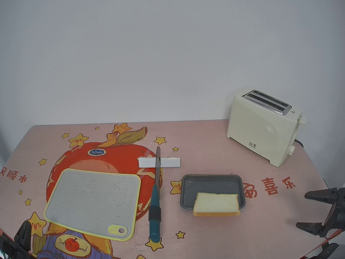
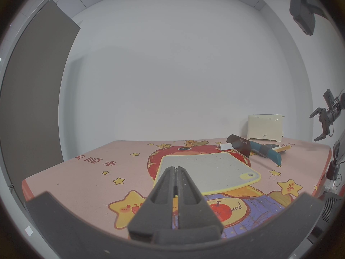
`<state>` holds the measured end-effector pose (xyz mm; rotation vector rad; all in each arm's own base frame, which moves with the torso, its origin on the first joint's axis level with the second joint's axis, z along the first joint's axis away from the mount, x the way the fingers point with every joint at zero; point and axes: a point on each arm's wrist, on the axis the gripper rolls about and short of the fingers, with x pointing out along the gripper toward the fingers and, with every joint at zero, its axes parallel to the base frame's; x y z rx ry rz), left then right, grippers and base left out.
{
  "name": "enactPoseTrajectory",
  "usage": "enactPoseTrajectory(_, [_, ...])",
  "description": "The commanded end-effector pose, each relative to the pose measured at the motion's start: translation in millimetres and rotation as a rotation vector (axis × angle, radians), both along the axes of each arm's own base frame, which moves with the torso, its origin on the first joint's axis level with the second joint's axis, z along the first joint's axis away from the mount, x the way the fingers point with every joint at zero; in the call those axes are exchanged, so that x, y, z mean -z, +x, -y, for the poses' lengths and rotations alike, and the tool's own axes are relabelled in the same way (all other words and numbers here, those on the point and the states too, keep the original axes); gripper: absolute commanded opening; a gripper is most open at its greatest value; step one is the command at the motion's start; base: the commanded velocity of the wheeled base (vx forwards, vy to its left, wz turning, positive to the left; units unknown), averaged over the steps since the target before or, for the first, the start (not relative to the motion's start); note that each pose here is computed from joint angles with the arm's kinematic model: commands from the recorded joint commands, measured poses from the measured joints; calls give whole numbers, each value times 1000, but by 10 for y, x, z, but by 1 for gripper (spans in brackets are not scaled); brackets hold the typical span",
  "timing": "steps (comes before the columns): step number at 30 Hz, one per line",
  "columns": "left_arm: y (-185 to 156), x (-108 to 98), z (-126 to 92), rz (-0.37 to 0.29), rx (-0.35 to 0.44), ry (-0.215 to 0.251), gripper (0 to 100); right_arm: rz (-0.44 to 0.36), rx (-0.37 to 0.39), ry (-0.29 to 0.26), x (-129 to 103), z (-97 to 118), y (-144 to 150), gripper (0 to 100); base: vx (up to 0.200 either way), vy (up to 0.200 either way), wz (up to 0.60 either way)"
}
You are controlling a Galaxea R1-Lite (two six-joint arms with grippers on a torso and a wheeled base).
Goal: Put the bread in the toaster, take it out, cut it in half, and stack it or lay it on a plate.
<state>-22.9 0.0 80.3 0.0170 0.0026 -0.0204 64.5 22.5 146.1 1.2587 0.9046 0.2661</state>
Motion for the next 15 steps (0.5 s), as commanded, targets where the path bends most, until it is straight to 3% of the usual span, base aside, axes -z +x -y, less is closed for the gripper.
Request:
enactPoseTrajectory(1, [12, 45, 0, -17, 0, 0, 0, -83, -75, -13, 32, -83, 140, 100, 0, 0, 0])
enactPoseTrajectory(15, [12, 45, 0, -17, 0, 0, 0, -113, -213, -24, 125, -336, 457, 100, 0, 0, 0])
